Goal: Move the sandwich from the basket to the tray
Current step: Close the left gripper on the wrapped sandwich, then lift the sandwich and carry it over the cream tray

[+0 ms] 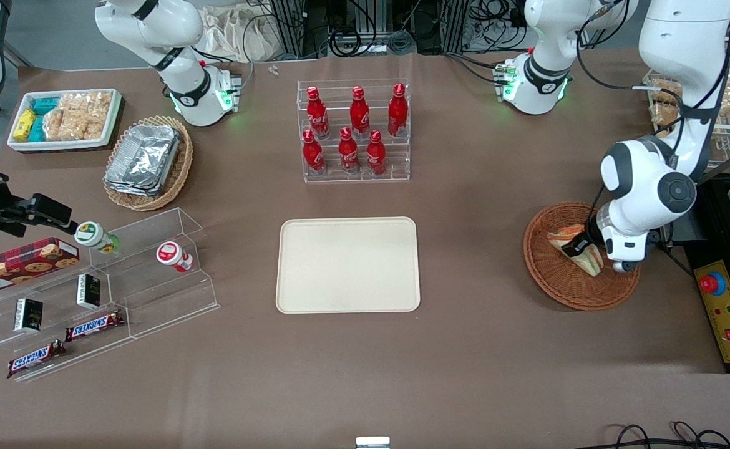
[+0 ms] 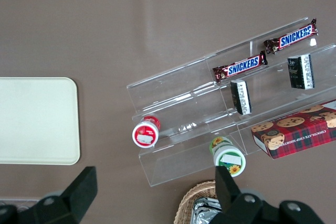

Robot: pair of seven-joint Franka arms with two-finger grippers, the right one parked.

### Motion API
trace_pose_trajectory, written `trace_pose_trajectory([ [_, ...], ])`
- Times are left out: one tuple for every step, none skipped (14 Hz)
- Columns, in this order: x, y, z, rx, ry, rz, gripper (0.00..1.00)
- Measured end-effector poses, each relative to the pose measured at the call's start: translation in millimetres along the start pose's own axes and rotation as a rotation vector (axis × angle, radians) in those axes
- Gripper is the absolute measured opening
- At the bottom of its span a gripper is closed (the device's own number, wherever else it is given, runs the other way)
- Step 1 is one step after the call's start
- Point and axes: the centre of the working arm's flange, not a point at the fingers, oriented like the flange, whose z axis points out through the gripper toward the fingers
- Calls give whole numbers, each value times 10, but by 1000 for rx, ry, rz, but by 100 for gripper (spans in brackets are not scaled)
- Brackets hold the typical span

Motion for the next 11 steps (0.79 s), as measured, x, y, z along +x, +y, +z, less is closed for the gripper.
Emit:
trace_pose_trajectory([
  [-2,15,-18,-3,3,4,51],
  [-6,32,-66,-6,5,9,43],
  [-20,50,-170,-5,1,20,37],
  [-53,67,-359,5,-20,52,35],
  [-112,80,-638,21,-52,108,34],
  [-195,93,-985,34,-82,176,33],
  [-302,130,-1354,40,-103,247,30],
  [-456,227,-1698,44,-112,316,25],
  [-656,393,-1975,48,-111,383,20],
  [-901,617,-2172,52,-103,449,20],
  [-1174,860,-2272,56,-94,517,20],
])
